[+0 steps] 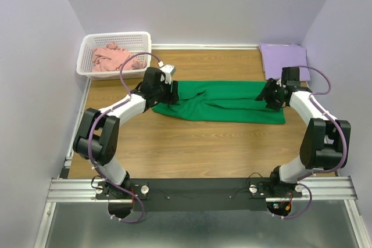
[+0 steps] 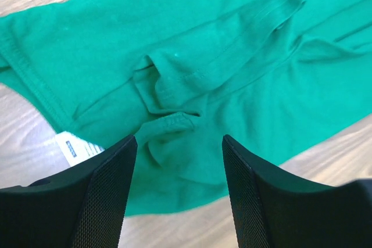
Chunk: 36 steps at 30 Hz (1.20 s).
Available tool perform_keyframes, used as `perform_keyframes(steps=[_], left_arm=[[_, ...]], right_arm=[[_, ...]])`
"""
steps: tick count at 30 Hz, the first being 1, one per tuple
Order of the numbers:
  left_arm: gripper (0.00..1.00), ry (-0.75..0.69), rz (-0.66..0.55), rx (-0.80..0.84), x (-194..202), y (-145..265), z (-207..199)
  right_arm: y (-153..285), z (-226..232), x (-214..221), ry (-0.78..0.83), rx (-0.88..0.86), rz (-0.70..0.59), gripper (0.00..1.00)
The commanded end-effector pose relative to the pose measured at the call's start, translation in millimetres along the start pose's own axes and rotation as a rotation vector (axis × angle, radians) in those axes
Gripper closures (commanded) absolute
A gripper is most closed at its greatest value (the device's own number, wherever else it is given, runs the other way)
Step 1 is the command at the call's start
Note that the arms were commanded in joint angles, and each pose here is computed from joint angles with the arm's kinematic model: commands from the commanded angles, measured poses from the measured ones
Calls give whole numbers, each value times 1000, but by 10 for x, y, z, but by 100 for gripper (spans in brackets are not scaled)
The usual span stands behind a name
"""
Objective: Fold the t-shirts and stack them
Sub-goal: Fold the tshirt
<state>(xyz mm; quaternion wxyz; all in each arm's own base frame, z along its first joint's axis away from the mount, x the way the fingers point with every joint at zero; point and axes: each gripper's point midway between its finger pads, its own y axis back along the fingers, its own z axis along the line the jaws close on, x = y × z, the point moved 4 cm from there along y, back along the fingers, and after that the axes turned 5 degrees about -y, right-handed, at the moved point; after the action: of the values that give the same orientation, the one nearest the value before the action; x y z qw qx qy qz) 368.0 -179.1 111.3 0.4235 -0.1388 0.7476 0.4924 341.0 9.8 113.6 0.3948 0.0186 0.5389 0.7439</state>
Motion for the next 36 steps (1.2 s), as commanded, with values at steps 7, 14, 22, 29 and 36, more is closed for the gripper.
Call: perform_keyframes(steps=[7,14,22,29,36], left_arm=[[29,201,4,-146,-185,212,41],[34,334,53,-252,86,276,240],[48,518,120,-350,360,341,318],[52,580,175,-359,424,293,289],[70,577,223,-368,474,152,291]], right_arm=[[-46,-33,-161,7,63,-41,34],[-79,-34,-87,16,43,-4,34],[-107,-241,35,-19,137,-14,37],[-179,-326,77,-42,182,-7,37],[-269,-420,137,-54,217,-2,38]])
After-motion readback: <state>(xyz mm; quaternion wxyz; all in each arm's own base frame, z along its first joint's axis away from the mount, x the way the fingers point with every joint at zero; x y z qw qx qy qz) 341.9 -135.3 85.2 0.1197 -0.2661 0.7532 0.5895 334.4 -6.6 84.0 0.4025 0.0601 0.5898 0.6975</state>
